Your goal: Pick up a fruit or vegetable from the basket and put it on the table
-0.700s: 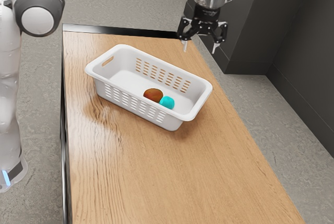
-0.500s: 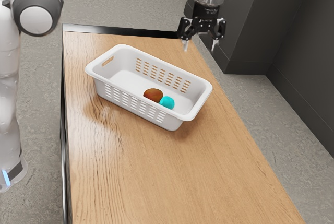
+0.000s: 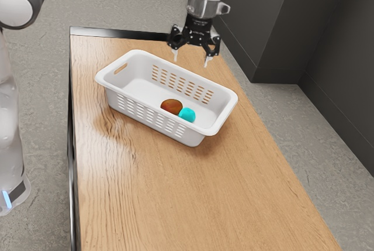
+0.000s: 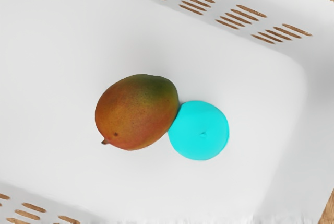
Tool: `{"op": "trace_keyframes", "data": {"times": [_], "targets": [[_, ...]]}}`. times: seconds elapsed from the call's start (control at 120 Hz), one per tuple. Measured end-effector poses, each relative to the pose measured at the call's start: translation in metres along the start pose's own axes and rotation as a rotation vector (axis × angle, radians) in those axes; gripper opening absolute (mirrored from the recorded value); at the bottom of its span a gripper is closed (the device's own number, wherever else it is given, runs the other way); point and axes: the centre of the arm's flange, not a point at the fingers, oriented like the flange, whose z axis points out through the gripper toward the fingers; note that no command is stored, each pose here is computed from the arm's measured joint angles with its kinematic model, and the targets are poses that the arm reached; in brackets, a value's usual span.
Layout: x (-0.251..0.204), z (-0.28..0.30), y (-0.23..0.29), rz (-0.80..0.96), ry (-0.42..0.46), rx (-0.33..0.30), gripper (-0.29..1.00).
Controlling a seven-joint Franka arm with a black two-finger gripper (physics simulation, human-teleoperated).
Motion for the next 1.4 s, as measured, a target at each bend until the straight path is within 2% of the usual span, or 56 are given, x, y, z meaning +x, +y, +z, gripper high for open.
{"op": "trace_keyframes", "data": {"times": [0.1, 0.242, 0.375, 0.583, 0.708, 0.833, 1.025, 1.267, 1.4], "targets": [[-0.039, 0.026, 0.009, 0.238, -0.014, 0.024, 0.70], [-0.008, 0.038, -0.007, 0.428, 0.026, 0.059, 0.70], [0.000, 0.076, -0.023, 0.598, -0.002, 0.112, 0.70], [0.002, 0.094, -0.044, 0.802, -0.004, 0.093, 0.70], [-0.002, 0.109, -0.061, 0.891, -0.028, 0.087, 0.70], [0.018, 0.109, -0.076, 0.923, -0.029, 0.066, 0.70], [0.032, 0.121, -0.076, 0.992, -0.046, 0.076, 0.70], [0.031, 0.144, -0.054, 1.093, -0.065, 0.088, 0.70], [0.035, 0.144, -0.045, 1.128, -0.042, 0.076, 0.70]]}}
